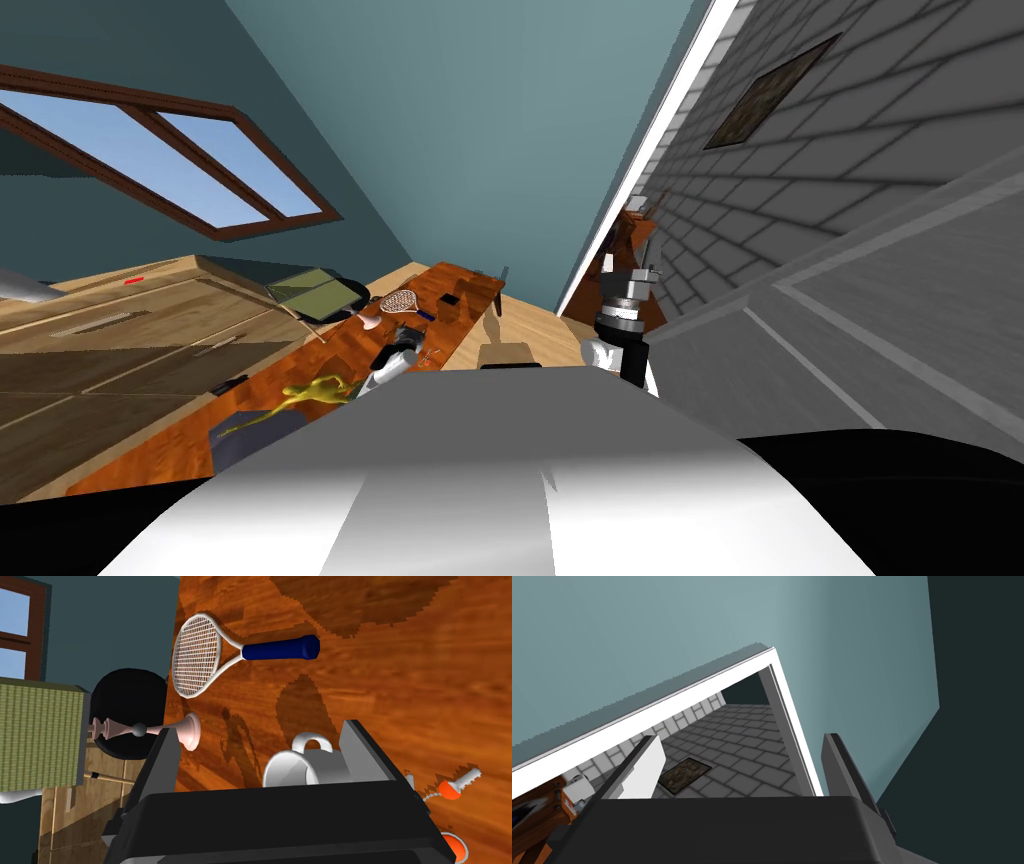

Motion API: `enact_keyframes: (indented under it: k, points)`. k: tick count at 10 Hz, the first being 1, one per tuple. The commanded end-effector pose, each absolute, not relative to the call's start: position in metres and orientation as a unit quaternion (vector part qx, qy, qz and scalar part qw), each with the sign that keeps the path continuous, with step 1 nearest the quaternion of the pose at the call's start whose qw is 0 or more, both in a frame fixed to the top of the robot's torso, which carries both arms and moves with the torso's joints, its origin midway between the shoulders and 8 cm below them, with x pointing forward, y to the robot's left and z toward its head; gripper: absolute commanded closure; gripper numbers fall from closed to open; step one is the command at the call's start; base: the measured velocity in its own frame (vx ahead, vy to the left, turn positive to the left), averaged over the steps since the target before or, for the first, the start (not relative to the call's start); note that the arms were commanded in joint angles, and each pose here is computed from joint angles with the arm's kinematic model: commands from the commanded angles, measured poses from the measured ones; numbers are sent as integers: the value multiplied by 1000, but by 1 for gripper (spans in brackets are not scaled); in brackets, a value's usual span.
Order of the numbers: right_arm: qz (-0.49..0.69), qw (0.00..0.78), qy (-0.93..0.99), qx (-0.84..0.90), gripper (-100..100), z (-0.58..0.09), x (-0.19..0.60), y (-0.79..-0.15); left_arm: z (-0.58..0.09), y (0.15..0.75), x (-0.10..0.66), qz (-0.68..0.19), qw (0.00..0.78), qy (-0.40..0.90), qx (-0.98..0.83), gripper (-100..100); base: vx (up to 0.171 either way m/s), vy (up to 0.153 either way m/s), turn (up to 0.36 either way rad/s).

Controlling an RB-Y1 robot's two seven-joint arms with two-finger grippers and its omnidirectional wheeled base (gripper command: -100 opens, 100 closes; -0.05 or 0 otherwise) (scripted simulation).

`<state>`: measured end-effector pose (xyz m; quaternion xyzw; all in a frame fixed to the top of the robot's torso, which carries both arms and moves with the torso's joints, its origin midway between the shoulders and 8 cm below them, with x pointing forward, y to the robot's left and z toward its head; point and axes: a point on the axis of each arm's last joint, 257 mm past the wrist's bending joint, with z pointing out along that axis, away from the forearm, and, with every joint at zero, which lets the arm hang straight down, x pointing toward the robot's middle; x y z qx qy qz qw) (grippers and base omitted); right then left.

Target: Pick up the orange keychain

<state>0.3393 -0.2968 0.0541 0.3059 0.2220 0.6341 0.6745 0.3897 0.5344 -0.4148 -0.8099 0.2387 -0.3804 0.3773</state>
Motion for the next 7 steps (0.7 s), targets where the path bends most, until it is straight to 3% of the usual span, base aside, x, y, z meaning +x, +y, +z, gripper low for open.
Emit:
enact_keyframes:
  k: [1,7]
  points:
    - [634,675,222,306,0,54,339,-297,-435,537,379,-365,359,228,-828,-100,-31,48,-120]
    - [634,675,222,306,0,54,339,-297,-491,537,353,-326,283,169,-886,-100,-23,43,-121]
